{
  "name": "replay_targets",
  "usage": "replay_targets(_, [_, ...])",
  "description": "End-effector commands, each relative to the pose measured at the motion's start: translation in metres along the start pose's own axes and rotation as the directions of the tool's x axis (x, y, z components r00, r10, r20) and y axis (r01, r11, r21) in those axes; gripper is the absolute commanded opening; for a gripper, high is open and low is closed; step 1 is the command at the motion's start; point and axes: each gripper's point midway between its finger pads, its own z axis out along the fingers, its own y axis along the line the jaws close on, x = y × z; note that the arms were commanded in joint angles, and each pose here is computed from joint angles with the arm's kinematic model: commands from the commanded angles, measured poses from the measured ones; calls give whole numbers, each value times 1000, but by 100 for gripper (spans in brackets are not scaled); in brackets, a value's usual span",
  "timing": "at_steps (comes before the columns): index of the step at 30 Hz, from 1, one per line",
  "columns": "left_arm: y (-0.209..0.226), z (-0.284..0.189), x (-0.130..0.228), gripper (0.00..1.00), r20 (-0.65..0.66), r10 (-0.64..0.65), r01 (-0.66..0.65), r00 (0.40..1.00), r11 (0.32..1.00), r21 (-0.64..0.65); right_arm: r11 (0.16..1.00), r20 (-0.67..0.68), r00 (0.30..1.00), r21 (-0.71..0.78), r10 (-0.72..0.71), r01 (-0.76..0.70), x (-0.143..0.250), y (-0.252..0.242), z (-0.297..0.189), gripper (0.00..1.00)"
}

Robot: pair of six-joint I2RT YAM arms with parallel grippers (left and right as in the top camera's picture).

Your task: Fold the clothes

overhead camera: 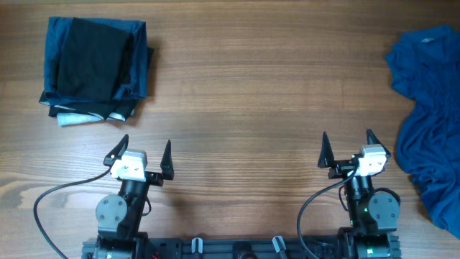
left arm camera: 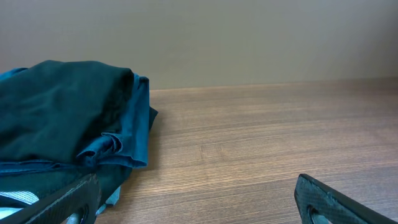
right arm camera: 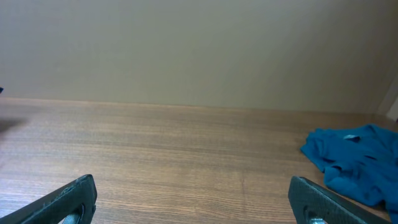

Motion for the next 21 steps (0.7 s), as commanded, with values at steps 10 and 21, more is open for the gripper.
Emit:
replay_targets(10, [2, 0, 3, 100, -4, 20, -20, 1000, 1000, -12, 1000, 2, 1000, -15, -18, 18, 0, 2, 0, 100])
replay_targets(21, [2, 0, 3, 100, -4, 20, -20, 1000, 1000, -12, 1000, 2, 1000, -15, -20, 20, 0, 2, 0, 100])
